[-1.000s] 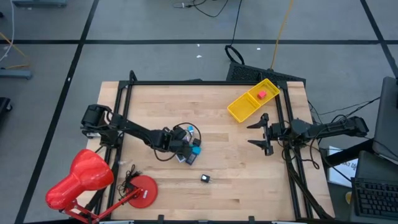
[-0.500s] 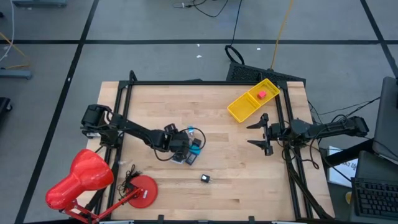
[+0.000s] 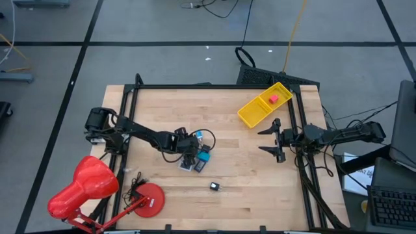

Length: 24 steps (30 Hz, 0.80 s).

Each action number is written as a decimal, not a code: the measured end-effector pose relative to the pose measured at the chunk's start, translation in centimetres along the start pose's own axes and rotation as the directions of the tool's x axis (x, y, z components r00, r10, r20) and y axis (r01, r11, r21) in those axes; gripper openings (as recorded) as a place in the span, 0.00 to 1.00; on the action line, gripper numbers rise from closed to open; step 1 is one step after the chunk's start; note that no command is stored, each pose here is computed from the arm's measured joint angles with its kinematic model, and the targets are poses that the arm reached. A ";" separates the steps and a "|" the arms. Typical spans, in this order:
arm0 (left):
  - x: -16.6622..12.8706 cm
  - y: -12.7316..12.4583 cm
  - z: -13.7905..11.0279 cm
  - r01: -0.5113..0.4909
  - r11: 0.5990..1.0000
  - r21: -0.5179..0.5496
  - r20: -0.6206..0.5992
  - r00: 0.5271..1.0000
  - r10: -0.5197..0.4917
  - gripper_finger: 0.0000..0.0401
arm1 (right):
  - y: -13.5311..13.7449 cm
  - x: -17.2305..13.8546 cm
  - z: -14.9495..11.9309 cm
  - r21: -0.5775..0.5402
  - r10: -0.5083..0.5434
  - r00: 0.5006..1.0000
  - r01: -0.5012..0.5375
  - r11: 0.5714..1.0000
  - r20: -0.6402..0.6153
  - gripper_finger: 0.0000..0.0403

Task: Pick & Place Office items
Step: Put the dark blue charger adapter into the top yellow basket

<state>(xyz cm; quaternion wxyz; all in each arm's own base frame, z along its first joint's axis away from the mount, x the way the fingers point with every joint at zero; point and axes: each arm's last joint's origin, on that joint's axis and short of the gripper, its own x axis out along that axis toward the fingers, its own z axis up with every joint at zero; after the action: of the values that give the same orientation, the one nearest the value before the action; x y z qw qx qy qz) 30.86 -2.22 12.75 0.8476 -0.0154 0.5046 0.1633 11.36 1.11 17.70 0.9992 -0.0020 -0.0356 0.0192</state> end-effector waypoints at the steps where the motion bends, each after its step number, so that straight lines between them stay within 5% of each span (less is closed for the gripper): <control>1: 0.0 0.1 0.0 0.000 1.000 -0.001 0.001 1.000 0.000 0.66 | 0.0 0.0 0.0 0.000 0.000 1.000 0.000 1.000 0.000 0.70; 13: 0.2 0.1 0.6 0.009 0.998 -0.070 0.064 0.998 -0.004 0.34 | 0.0 0.0 0.0 0.000 0.000 1.000 0.000 1.000 0.000 0.70; 24: 0.1 -0.1 0.3 -0.061 0.998 0.018 0.055 0.997 0.060 0.39 | 0.0 0.0 -0.1 0.016 0.000 1.000 0.000 1.000 -0.006 0.70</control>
<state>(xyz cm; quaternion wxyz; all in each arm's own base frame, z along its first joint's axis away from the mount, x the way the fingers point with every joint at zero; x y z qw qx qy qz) 31.15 -2.23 12.78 0.8560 0.0124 0.4830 0.1841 11.41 1.11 17.64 0.9993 0.0058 -0.0326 0.0194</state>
